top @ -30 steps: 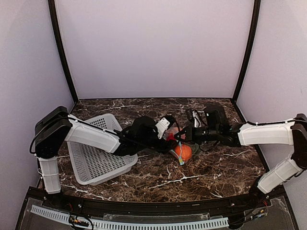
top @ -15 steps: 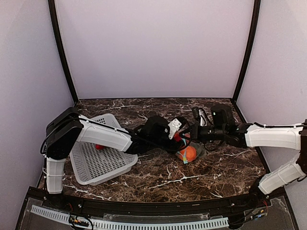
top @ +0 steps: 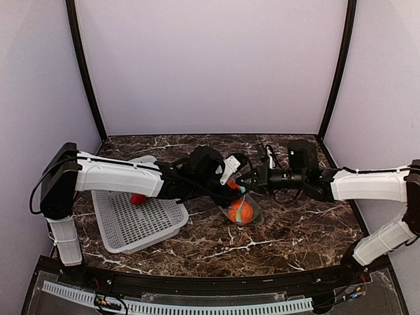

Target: Open the zip-top bag and remove the fake food

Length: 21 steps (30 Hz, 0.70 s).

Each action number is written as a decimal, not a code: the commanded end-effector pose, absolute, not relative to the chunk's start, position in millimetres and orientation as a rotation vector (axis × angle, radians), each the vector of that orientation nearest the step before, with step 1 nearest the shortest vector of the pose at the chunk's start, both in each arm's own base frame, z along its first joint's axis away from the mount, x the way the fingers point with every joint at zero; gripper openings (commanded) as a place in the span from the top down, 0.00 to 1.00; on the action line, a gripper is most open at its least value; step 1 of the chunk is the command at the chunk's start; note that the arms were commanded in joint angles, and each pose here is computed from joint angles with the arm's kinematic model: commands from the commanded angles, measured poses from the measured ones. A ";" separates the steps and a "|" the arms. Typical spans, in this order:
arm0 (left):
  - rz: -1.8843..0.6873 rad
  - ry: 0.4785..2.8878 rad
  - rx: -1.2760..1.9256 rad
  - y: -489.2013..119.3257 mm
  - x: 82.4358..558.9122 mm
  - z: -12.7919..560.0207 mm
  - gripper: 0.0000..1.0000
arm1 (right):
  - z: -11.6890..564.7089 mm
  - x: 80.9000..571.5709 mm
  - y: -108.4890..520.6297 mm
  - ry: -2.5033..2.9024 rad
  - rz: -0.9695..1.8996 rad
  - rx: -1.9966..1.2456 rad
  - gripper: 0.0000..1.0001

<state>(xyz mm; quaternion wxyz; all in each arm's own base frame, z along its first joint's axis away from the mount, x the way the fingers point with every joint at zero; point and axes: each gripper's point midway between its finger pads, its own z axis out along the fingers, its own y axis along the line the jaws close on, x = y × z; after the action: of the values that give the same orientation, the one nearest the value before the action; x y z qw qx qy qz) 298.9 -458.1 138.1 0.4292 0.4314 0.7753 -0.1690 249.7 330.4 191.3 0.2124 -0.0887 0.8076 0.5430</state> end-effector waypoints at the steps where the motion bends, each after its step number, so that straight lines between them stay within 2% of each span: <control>1: -0.311 2.023 1.154 -416.5 281.9 170.7 0.18 | 247.4 238.4 342.8 2.065 1.734 -0.288 1.00; 4: -0.238 2.083 1.211 -400.7 276.2 177.4 0.18 | 229.9 241.4 329.9 2.110 1.723 -0.185 1.00; 10: -0.218 2.125 1.303 -401.8 270.9 176.8 0.18 | 140.1 253.1 293.9 2.294 1.674 0.104 1.00; 13: -0.228 2.122 1.327 -406.9 270.7 172.4 0.18 | 110.0 252.7 286.4 2.348 1.659 0.149 1.00; 17: -0.284 2.099 1.373 -419.0 266.3 175.4 0.19 | 102.7 252.0 288.2 2.357 1.668 0.133 1.00; 21: -0.261 2.024 1.407 -425.9 263.5 193.7 0.19 | 121.5 256.0 295.7 2.305 1.704 0.052 1.00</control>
<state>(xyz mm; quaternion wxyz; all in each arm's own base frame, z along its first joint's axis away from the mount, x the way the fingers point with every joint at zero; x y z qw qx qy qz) 272.0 -420.8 167.2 0.3127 0.5096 0.7957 -0.0973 248.7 283.2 87.1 0.1081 0.0645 0.8260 0.5495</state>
